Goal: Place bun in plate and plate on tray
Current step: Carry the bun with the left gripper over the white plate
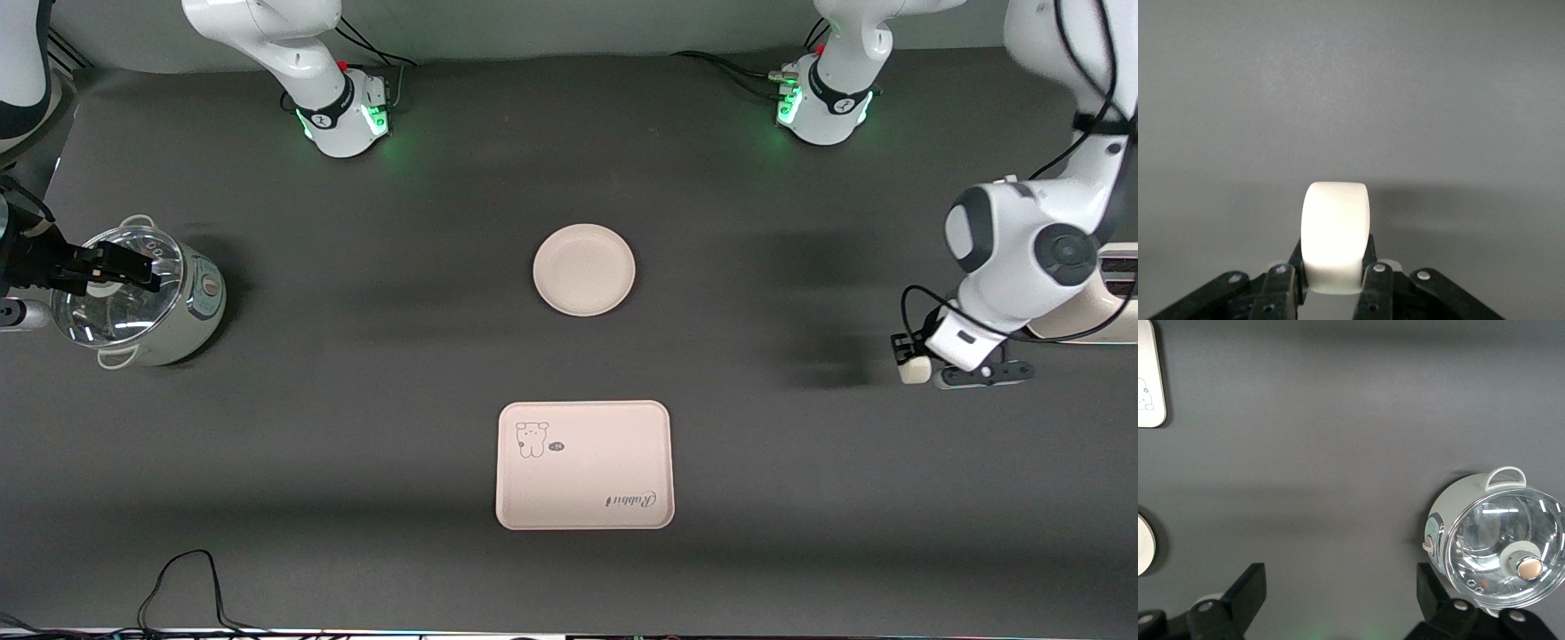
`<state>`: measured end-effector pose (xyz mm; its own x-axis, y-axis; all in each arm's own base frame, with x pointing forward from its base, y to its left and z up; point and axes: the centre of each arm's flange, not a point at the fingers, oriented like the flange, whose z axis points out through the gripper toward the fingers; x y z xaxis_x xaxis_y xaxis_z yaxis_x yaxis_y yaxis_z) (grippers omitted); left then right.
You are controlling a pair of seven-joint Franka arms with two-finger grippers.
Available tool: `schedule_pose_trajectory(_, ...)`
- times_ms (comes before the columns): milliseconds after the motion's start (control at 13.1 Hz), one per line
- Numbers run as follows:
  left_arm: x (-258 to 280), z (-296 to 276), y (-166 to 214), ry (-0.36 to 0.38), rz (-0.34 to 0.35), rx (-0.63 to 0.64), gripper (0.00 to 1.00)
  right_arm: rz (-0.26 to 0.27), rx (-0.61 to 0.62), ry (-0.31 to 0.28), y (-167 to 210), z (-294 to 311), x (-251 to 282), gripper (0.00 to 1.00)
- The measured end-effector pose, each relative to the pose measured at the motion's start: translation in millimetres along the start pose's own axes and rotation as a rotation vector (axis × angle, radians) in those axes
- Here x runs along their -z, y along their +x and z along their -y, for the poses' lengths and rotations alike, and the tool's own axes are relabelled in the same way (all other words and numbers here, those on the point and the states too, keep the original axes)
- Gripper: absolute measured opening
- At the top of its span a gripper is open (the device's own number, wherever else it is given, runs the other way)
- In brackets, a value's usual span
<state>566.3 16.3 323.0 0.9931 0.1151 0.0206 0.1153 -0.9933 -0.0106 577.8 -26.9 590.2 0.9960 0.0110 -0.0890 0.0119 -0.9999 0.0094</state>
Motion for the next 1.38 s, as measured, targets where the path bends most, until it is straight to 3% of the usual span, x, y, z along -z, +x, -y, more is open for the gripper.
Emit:
schedule_pose_trajectory(383,143.9,-63.9,-41.8,-0.015,0.134,0.092,0.34,0.0,0.0,0.0,0.0,0.0,-0.2,1.0)
schedule_pose_trajectory(613,196.3,-150.6,-81.7,-0.014,0.124,0.159,0.36,0.0,0.0,0.0,0.0,0.0,-0.2,1.0)
schedule_pose_trajectory(919,188.7,-284.6,-141.0,-0.024,0.075,0.222,0.36,0.002,0.0,0.0,0.0,0.0,-0.8,1.0)
schedule_pose_trajectory(1379,124.3,-407.4,-204.2,-0.074,0.049,0.275,0.36,0.003,0.0,0.0,0.0,-0.1,-1.4,1.0)
